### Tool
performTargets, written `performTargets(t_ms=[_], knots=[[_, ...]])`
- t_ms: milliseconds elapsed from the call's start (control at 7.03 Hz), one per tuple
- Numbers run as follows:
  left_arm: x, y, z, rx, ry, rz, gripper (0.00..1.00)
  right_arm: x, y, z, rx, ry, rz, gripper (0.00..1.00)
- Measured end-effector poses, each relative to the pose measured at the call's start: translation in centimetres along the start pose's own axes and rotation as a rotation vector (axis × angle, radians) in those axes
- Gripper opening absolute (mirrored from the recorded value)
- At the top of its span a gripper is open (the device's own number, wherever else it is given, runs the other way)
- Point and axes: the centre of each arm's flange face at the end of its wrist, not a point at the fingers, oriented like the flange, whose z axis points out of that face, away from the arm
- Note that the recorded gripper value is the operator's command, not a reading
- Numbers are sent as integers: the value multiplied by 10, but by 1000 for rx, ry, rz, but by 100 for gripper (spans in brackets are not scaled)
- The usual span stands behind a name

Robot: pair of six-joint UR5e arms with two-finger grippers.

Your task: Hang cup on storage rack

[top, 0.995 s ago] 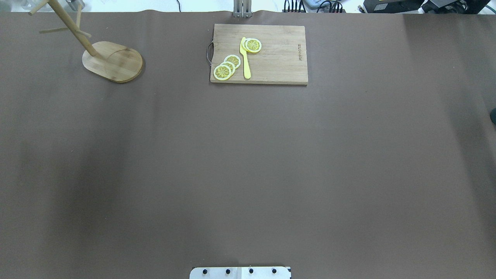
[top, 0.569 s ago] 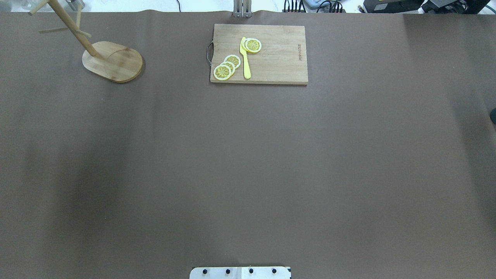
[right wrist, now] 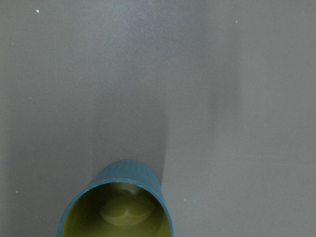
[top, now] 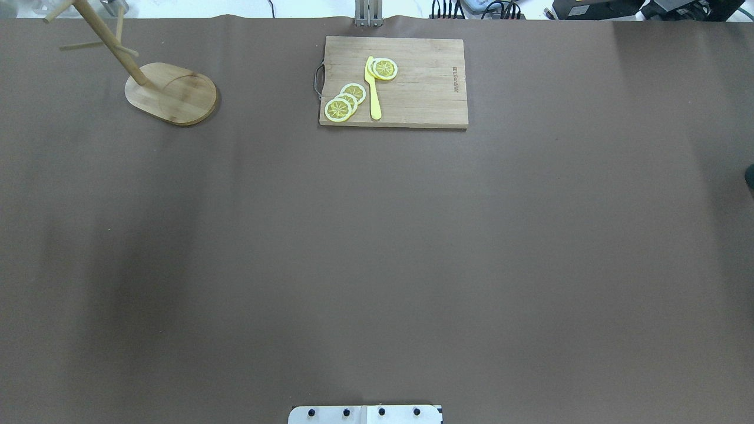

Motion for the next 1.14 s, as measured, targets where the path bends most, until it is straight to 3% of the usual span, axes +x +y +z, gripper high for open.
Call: performTargets(t_ms=[142, 284, 711, 853, 1137], knots=[[0, -1, 0, 0, 0, 0, 98, 0, 0, 5, -7, 0, -1, 97], [0, -1, 0, 0, 1, 0, 98, -6, -3, 10, -14, 0, -10, 86], [-2, 0, 2, -4, 0, -4, 98, -17, -7, 21, -34, -1, -28, 6], [-2, 0, 2, -5, 0, -8, 98, -16, -6, 24, -40, -2, -30, 0], [-1, -1, 1, -3, 1, -23, 98, -14, -4, 28, -48, -5, -38, 0]])
